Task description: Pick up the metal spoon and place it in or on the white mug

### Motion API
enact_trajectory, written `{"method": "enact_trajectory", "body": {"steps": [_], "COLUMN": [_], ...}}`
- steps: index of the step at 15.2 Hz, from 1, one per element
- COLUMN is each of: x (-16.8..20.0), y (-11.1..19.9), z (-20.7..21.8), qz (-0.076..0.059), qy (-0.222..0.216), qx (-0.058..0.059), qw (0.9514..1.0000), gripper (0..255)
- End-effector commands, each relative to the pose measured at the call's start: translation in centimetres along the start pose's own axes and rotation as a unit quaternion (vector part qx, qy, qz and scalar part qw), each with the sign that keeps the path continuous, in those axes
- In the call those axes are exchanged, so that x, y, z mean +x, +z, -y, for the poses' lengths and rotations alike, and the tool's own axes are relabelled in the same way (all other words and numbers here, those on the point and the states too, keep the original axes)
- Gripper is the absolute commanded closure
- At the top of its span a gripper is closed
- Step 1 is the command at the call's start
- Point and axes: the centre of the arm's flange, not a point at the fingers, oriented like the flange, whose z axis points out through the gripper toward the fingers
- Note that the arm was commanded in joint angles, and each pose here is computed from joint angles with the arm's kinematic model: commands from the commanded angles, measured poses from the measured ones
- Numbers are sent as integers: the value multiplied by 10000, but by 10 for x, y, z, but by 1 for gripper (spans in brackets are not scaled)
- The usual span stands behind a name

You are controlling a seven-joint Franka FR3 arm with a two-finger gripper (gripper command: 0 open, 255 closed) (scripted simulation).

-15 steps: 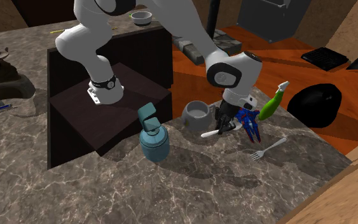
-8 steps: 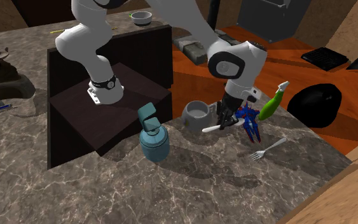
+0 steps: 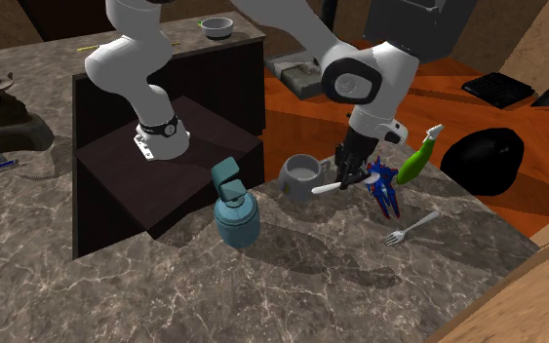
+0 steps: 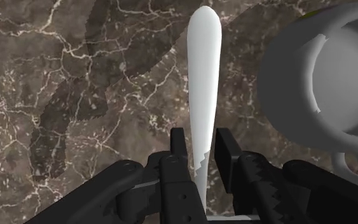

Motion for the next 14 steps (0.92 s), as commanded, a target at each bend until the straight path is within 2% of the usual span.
{"method": "enact_trajectory", "body": {"steps": [1,12,14], "x": [-3,-50,-52], "y": [-9,-28,-24], "z": [-1,135,146], "qz": [1,1,1], "qy": [0,0,0], "qx": [1,1,1], "qw": [10000,10000,10000], "gripper": [255,255,255]}}
